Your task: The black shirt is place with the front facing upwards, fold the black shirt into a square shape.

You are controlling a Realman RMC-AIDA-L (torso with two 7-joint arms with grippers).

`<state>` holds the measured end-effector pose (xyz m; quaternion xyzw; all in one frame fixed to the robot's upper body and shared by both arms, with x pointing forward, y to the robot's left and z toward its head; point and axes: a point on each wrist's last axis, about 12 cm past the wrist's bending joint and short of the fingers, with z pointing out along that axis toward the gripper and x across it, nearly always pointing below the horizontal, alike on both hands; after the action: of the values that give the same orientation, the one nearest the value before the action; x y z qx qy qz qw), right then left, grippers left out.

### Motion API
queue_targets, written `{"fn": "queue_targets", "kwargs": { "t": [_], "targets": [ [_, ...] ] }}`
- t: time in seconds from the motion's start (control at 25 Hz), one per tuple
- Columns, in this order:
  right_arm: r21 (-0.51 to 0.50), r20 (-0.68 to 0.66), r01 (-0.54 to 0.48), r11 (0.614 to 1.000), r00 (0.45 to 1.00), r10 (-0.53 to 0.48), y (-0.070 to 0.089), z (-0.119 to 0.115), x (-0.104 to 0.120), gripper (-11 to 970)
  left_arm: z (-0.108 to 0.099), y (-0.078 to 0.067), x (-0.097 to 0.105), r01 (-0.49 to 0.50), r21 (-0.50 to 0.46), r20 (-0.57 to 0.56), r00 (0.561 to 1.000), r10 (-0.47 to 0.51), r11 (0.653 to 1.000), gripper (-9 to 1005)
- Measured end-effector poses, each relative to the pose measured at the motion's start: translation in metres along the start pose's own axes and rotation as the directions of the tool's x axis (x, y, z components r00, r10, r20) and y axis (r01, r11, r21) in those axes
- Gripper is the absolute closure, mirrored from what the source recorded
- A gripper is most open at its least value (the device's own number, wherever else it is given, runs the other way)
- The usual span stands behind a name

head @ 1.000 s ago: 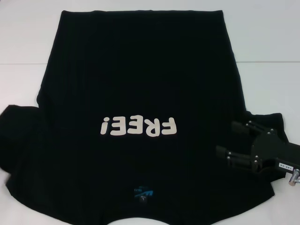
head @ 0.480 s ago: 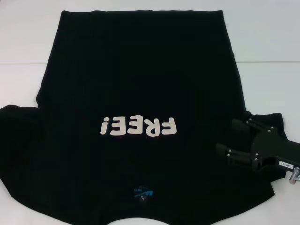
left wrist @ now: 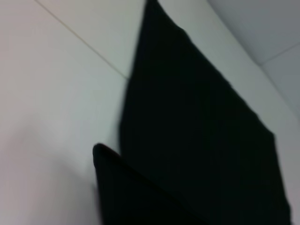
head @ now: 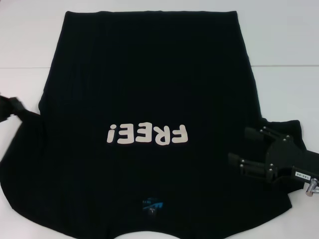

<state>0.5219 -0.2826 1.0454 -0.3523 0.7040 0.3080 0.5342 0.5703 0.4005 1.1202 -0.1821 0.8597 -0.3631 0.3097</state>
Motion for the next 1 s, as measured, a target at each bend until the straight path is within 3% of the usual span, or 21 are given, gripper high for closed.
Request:
{"fn": "queue_targets", "kwargs": {
  "t": [0.2, 0.44, 0.6, 0.88, 1.0],
  "targets": [
    [-0.001, 0.0, 0.0, 1.0, 1.0, 0.0, 0.0, 0.0, 0.0, 79, 0.019, -0.007, 0.012, 0.027, 0.057, -0.043, 0.999, -0.024, 0.998, 886],
    [-0.01, 0.0, 0.0, 1.0, 1.0, 0.0, 0.001, 0.004, 0.0, 80, 0.043, -0.004, 0.031, 0.085, 0.059, -0.051, 0.995, -0.082, 0.995, 871],
    [-0.009, -0.002, 0.001, 1.0, 1.0, -0.001, 0.001, 0.004, 0.0, 81, 0.055, -0.006, 0.044, 0.098, 0.112, -0.063, 0.994, -0.092, 0.989, 861],
    [-0.003, 0.0, 0.0, 1.0, 1.0, 0.0, 0.0, 0.004, -0.001, 83, 0.05, -0.002, 0.056, 0.056, 0.25, 0.065, 0.995, -0.075, 0.967, 843],
    [0.002, -0.001, -0.005, 1.0, 1.0, 0.005, 0.0, 0.004, 0.0, 83, 0.044, -0.004, 0.059, -0.058, 0.295, 0.106, 0.994, 0.027, 0.954, 703]
  ]
}}
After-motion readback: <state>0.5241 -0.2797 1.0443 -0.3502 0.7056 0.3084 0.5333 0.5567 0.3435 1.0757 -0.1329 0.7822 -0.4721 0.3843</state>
